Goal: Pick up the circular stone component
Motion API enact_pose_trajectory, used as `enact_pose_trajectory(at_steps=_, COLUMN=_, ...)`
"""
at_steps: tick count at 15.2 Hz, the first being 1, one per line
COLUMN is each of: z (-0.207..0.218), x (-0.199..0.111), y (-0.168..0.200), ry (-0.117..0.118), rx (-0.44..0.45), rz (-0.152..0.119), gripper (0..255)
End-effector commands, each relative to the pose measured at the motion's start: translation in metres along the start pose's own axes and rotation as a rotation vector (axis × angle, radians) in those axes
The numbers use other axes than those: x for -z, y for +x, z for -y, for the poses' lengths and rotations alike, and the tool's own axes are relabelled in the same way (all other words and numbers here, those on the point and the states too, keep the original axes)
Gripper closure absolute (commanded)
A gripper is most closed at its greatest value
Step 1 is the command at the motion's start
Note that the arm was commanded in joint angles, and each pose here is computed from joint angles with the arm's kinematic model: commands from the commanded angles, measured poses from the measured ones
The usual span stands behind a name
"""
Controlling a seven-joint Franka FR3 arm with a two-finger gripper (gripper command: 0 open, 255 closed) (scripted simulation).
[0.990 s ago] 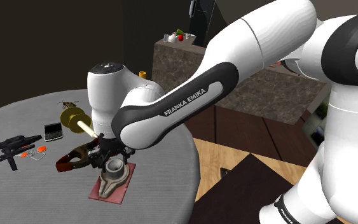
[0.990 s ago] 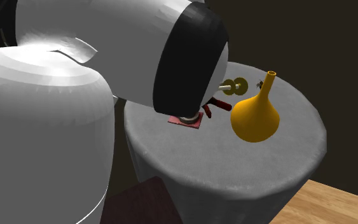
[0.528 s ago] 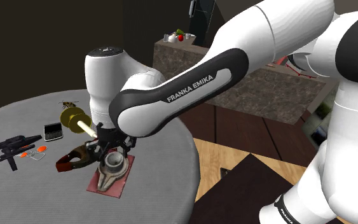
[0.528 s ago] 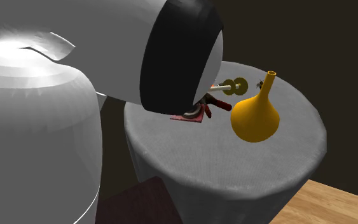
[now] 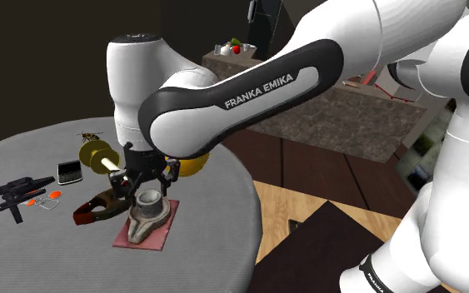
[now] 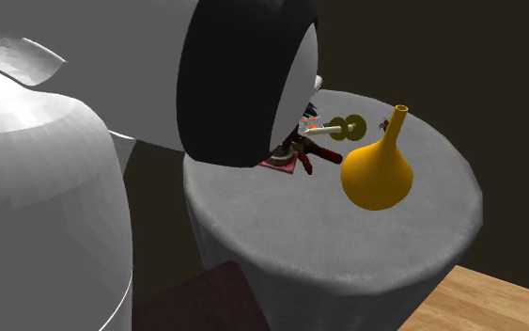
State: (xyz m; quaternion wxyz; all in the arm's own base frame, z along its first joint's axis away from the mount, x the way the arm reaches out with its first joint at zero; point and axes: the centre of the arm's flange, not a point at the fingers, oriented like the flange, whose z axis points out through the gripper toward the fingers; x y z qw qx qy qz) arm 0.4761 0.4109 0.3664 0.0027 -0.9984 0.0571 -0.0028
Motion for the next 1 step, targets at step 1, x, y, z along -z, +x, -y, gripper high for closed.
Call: enact_pose_trajectory(at_steps=1, z=0.0006, x=0.0032, y=0.0002, ry=0.0, rx=0.0, rz=0.0, gripper=255)
